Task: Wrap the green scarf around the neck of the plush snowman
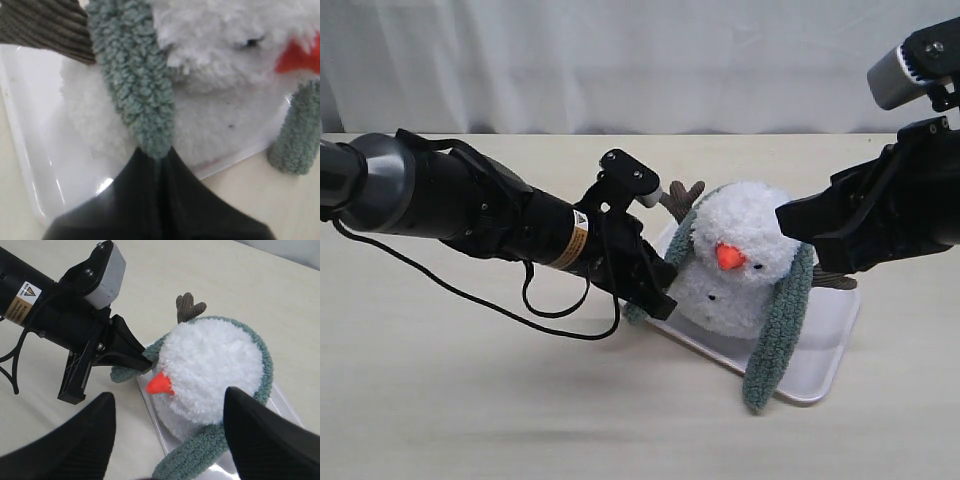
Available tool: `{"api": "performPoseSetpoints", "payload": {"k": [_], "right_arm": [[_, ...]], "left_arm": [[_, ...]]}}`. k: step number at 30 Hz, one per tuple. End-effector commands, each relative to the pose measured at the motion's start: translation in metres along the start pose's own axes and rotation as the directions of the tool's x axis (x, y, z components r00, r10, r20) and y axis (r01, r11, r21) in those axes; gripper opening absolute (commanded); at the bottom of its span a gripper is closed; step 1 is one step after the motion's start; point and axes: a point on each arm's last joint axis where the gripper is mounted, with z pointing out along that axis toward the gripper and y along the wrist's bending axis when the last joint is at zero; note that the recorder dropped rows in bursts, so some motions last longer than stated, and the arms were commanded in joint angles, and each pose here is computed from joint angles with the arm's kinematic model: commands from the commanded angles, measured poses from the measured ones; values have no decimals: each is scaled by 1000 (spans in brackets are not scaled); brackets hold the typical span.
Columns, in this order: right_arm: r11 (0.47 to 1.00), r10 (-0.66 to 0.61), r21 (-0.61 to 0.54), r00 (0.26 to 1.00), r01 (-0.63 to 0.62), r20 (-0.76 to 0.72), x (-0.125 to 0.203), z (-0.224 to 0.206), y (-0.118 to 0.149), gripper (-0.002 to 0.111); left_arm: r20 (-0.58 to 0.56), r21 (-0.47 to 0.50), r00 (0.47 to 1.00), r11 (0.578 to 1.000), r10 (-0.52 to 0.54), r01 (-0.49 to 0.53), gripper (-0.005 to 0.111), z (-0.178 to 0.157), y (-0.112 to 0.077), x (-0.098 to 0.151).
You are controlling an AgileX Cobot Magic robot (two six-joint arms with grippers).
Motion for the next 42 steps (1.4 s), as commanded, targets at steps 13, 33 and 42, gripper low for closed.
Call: {"api": "performPoseSetpoints", "payload": {"k": [13,33,42], "right_arm": [[1000,7,-6,1000,-7,-2,1,0,1,60],[993,113,29,989,-111,-97,15,14,-4,60],[984,171,85,966,-158,-194,22,36,-11,60]], "left_arm": [[-43,19,998,998,-53,54,0,2,-5,14],[-30,5,997,997,-72,72,0,2,-3,12],[-29,12,997,997,-75,75,16,2,-4,12]]}}
